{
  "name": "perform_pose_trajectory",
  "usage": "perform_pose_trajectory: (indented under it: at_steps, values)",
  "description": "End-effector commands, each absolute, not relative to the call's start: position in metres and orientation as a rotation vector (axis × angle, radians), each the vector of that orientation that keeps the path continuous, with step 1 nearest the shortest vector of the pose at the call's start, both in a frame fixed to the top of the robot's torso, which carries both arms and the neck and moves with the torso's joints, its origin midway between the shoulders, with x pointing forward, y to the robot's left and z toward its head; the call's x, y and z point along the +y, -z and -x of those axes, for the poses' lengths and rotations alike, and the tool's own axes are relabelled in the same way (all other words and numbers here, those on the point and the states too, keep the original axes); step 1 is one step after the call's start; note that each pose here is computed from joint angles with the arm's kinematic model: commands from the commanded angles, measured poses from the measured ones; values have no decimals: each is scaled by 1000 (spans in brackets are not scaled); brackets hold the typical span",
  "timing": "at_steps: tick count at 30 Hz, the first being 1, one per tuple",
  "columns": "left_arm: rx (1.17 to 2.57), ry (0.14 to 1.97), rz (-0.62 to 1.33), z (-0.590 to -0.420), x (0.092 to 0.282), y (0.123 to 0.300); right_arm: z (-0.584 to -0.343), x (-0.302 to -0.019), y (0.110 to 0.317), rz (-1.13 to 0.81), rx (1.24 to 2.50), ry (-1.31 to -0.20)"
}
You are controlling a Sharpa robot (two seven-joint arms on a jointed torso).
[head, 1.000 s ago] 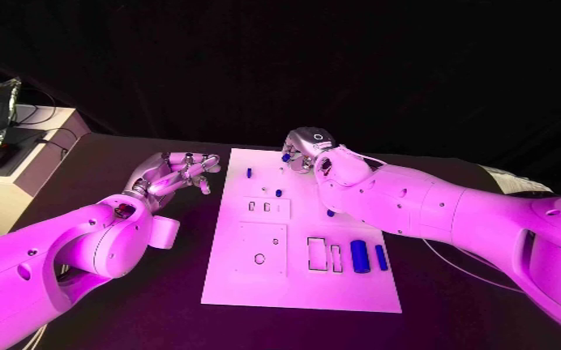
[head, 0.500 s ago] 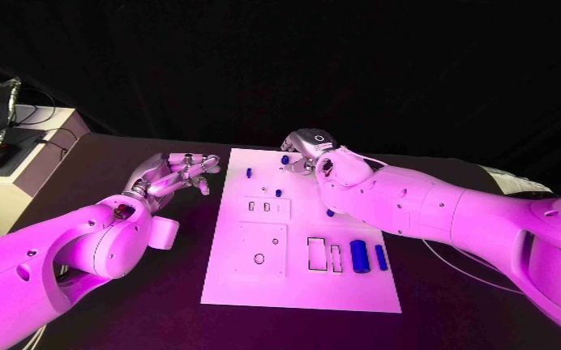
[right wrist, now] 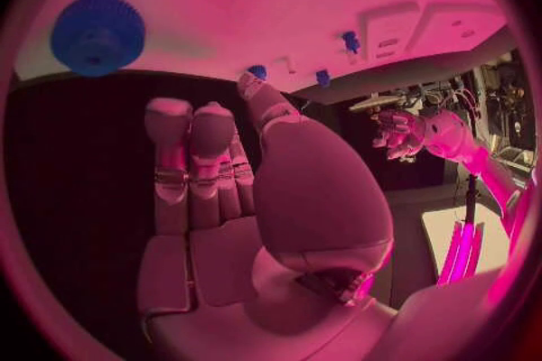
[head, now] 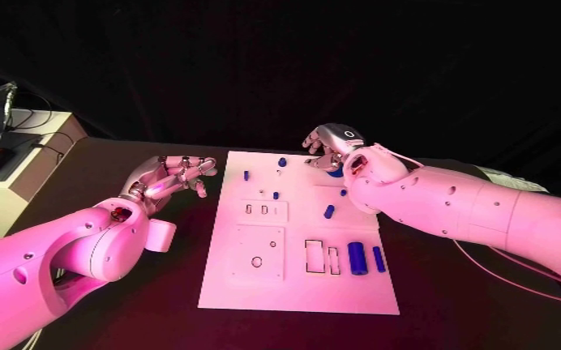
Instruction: Assemble the parts on the task board
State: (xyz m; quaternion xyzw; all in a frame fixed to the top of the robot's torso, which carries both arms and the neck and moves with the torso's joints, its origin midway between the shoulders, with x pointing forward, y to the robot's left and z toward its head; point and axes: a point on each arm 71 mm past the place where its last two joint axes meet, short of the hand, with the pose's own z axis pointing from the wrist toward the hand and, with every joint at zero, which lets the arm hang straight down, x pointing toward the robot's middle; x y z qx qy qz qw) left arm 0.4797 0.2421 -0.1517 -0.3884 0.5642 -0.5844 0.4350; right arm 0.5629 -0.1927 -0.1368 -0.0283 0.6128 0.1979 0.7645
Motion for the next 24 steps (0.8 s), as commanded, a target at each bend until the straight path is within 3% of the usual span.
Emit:
perform_pose_trajectory:
  at_steps: [1,13,24]
  values:
    - [1409,1517,917,-478,239,149,-560,-211,132,-79,1380,-523]
    - [1415,1521,893,-478,240,148,-562,-272,136,-245,1561,-439]
    - [1418,1512,898,-479,240,150,-568,-273,143,-288,1632,-399]
